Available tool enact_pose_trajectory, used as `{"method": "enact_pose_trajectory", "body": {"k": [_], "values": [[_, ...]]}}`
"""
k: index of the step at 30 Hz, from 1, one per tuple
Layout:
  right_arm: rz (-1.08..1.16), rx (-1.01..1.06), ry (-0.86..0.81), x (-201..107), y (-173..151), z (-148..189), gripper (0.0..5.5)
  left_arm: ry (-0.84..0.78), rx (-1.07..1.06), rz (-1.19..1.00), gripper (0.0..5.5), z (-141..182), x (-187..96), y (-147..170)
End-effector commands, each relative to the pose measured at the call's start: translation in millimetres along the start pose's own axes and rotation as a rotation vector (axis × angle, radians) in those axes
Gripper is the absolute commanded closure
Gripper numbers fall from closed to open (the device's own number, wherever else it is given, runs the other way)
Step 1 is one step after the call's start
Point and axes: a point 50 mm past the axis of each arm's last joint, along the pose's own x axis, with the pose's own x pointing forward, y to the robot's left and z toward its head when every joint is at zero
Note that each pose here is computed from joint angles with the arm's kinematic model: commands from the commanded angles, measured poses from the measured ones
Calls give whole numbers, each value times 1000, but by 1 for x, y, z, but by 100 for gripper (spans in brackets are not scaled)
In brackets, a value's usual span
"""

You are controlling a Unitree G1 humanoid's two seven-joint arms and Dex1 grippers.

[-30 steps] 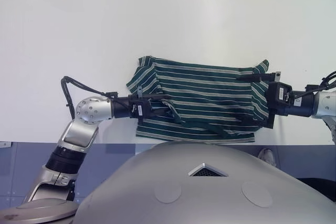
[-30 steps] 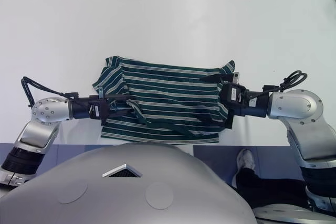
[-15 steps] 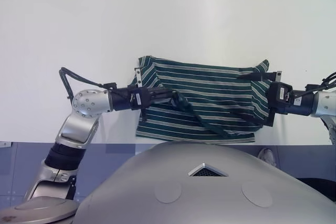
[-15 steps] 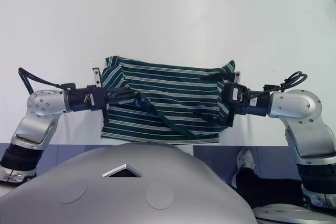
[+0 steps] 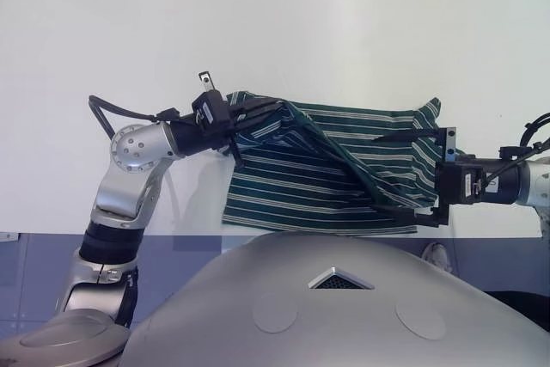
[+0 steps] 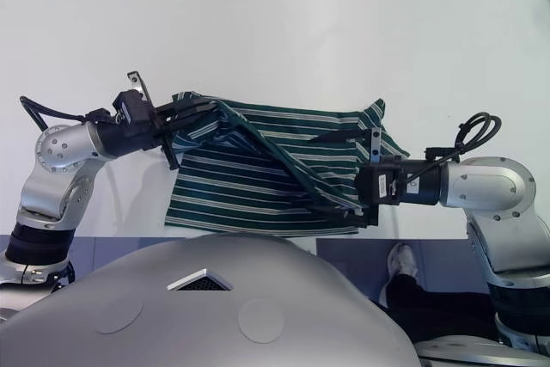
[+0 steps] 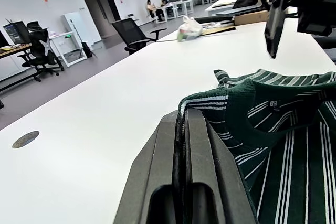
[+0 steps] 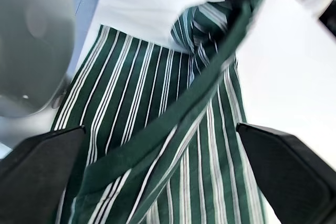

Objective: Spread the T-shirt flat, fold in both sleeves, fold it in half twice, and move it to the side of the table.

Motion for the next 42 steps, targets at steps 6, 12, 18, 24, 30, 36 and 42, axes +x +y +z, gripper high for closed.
{"method": "enact_pose_trajectory", "body": {"k": [6,12,18,24,30,36,42], "values": [[-82,-403,-13,3,29,9,10,24,0,32,549,-2,-3,-2],[-115,-400,80,-9,36,-26,10,22,-7,33,549,-4,-2,-4],[-128,-436,60,-8,35,-28,48,21,-9,34,550,-5,-2,-6],[-126,-470,52,-8,37,-29,167,25,-12,30,550,-8,-3,-7],[-115,-463,87,-8,38,-32,285,23,-13,30,550,-7,-3,-8],[-152,-423,130,-9,36,-34,394,20,-14,36,550,-6,-2,-8],[-223,-305,146,-6,40,-30,520,17,-13,47,550,-5,-1,-9]]}}
